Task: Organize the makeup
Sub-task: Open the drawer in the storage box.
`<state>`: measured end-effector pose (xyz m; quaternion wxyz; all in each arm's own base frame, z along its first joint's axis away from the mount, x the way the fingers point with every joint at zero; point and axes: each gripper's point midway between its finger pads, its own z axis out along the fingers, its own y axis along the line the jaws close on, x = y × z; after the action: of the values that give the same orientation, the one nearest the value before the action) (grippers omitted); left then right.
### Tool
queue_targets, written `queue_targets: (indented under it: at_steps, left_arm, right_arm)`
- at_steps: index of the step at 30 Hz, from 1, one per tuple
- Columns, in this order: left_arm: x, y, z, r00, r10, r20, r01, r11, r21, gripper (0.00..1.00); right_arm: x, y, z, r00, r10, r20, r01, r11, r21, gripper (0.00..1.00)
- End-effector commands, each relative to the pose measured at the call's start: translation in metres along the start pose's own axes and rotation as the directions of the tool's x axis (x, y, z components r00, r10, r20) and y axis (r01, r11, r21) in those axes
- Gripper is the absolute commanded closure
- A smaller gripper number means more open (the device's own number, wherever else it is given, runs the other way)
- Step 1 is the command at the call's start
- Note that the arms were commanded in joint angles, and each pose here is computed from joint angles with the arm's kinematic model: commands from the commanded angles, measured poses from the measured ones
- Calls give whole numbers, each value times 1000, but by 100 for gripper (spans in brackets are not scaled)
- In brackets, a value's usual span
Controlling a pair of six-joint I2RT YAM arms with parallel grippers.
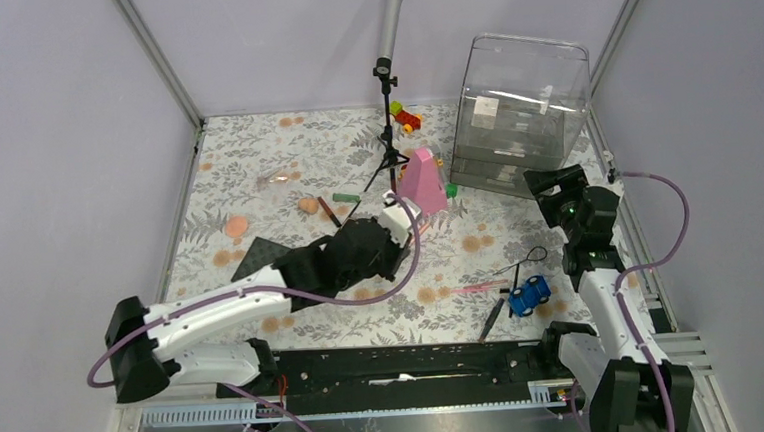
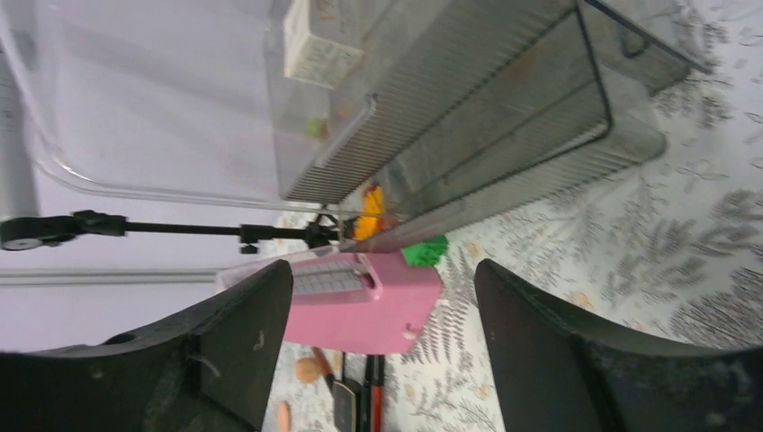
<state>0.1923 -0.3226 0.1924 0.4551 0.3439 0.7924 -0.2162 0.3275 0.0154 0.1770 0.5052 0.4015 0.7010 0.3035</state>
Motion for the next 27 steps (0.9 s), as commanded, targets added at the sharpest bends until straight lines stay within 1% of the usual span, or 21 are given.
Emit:
queue_targets:
  at_steps: [1,2,4,8,10,13,17,23,27]
  left_arm:
    - [-13,16,-31,1000,-1,27,2,998,-58,100]
    - [-15,19,-35,999,1,38,2,998,-67,100]
    - [-17,25,-42,998,5,62,0,996,-86,100]
    - [-14,28,-43,998,11,67,-4,995,-97,100]
    - [-13,26,-41,998,10,62,-4,996,-87,100]
    - [-13,23,-39,998,11,57,-6,997,-71,100]
    - [-13,22,-39,998,13,57,-9,998,-69,100]
    - [-12,24,-39,998,15,56,-10,997,-77,100]
    - [-12,24,-39,998,15,55,-11,997,-77,100]
  right_arm:
    - [-16,44,7,996,74,52,-62,976,-206,22]
    - [-16,46,10,996,71,49,-59,975,-216,25]
    - [-14,40,18,998,61,34,-54,982,-181,29]
    - [-12,29,27,1000,3,-8,-4,997,-80,33]
    - [-12,18,26,1000,3,-7,-3,1000,-9,34]
    - [-16,-1,20,1000,4,21,-6,996,93,32]
    - [-21,-15,16,999,-20,39,12,981,191,27]
    - [-22,-28,22,997,-72,-13,72,955,288,24]
    - [-24,-37,29,996,-84,-28,89,935,343,20]
